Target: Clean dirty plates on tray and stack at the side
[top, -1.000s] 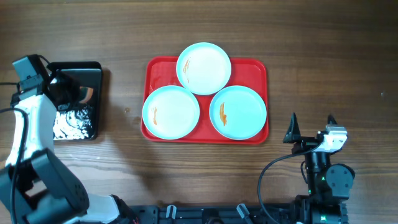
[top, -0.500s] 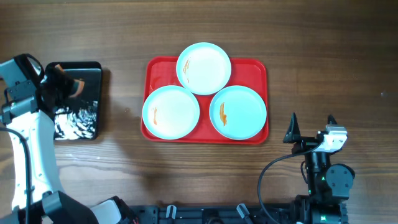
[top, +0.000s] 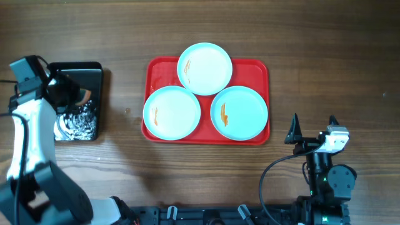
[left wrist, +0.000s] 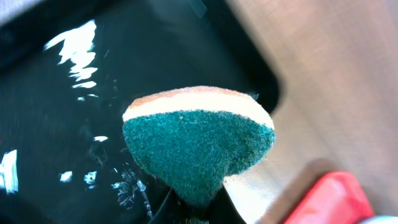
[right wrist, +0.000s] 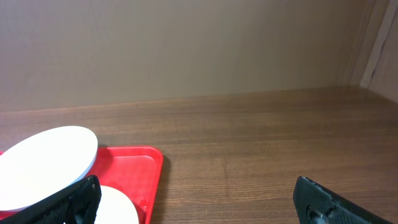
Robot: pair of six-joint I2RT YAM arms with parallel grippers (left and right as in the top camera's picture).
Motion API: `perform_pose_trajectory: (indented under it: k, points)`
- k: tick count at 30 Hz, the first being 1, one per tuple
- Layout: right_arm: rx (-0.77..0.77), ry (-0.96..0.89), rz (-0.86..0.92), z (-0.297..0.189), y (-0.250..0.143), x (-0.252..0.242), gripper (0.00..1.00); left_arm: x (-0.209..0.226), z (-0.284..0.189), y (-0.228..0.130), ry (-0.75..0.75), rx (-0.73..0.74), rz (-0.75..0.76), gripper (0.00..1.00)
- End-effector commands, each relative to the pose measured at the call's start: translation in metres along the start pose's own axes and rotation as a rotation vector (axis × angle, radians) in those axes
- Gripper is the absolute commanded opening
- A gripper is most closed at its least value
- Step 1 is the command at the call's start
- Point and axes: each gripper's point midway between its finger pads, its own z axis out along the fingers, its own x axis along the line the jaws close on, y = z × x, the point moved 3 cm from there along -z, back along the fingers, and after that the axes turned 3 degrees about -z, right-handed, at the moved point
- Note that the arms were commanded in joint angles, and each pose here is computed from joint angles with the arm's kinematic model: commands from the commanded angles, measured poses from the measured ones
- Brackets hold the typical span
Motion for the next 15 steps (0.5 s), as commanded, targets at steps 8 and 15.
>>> perform_pose_trajectory:
  k: [8,15]
  points:
    - [-0.003,0.011,0.008,0.0,-0.001,0.001,1.0,-0.048,-0.06,0.025,-0.236,-0.145,0.045,0.04]
    - [-0.003,0.011,0.007,0.0,-0.001,0.001,1.0,-0.073,-0.069,0.03,-0.389,-0.155,0.083,0.04]
